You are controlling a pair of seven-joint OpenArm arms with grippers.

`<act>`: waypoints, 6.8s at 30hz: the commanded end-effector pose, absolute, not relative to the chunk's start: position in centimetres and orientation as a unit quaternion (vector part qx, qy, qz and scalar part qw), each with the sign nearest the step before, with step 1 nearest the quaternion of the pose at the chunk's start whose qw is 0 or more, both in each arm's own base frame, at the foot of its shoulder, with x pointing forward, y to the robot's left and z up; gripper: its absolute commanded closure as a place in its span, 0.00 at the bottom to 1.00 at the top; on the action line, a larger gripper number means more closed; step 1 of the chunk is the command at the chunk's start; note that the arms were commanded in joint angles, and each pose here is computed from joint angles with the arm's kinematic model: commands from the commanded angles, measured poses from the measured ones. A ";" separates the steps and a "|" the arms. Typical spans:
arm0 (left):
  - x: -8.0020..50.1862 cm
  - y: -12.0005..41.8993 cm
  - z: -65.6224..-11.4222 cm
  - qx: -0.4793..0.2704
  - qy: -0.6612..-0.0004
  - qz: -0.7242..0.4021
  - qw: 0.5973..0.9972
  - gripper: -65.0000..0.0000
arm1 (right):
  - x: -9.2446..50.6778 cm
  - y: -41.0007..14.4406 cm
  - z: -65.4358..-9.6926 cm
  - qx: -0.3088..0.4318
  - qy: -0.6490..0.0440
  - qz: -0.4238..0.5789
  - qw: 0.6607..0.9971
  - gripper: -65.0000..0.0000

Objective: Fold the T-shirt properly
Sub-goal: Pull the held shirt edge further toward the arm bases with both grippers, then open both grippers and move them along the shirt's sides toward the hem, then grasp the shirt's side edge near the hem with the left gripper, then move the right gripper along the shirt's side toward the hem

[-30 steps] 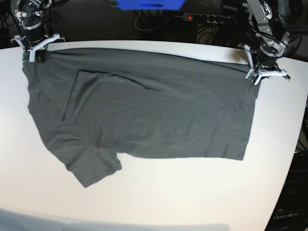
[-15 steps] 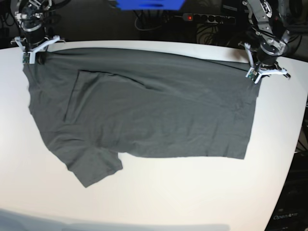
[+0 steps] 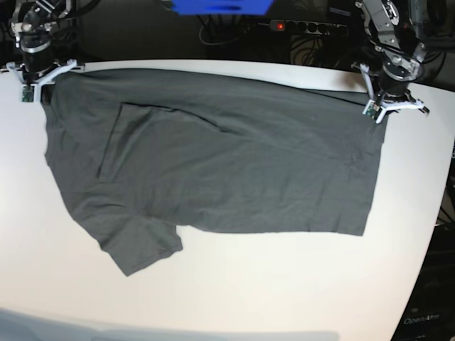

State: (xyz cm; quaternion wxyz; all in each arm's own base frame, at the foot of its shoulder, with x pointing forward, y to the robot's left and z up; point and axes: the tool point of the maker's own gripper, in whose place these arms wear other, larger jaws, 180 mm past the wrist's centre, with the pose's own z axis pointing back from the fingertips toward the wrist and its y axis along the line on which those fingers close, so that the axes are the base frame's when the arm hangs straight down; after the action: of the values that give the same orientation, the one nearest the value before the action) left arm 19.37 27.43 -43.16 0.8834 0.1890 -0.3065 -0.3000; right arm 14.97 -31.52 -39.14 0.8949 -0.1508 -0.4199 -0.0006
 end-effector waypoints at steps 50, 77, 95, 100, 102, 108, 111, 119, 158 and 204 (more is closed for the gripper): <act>35.9 26.5 -32.9 0.254 -0.454 -0.220 0.825 0.96 | 23.4 -28.1 -34.9 -0.219 -0.409 0.120 0.878 0.98; 42.1 26.3 -34.3 0.220 -0.437 -0.229 0.842 0.24 | 28.4 -26.6 -32.7 -0.235 -0.417 0.144 0.866 0.22; 46.5 27.9 -34.7 0.190 -0.362 -0.195 0.891 0.24 | 28.2 -26.5 -33.0 -0.236 -0.411 0.149 0.868 0.22; 47.3 28.2 -35.0 0.179 -0.332 -0.194 0.905 0.24 | 28.1 -26.6 -33.0 -0.236 -0.410 0.149 0.868 0.22; 47.5 28.8 -35.6 0.167 -0.311 -0.193 0.916 0.24 | 28.1 -26.6 -33.0 -0.236 -0.410 0.149 0.868 0.22; 48.8 28.8 -35.7 0.116 -0.307 -0.179 0.927 0.24 | 27.9 -26.7 -33.1 -0.237 -0.408 0.147 0.869 0.22; 49.3 28.0 -35.8 0.096 -0.307 -0.181 0.929 0.24 | 27.5 -26.4 -33.9 -0.231 -0.400 0.151 0.874 0.22; 49.0 25.7 -37.6 0.060 -0.294 -0.192 0.934 0.24 | 27.3 -26.6 -34.1 -0.231 -0.397 0.150 0.875 0.22; 45.4 25.9 -41.9 0.009 -0.288 -0.139 0.947 0.24 | 26.7 -26.4 -34.6 -0.228 -0.391 0.154 0.878 0.22; 43.0 25.5 -44.4 -0.017 -0.273 -0.104 0.956 0.77 | 26.7 -26.4 -34.6 -0.227 -0.392 0.154 0.878 0.22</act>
State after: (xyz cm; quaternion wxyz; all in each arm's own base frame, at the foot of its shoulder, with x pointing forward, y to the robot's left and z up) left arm 44.00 25.39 -43.67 0.9469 -0.0260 -0.3070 -0.0919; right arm 25.93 -26.26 -35.79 0.8887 -0.2200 -0.3713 0.1550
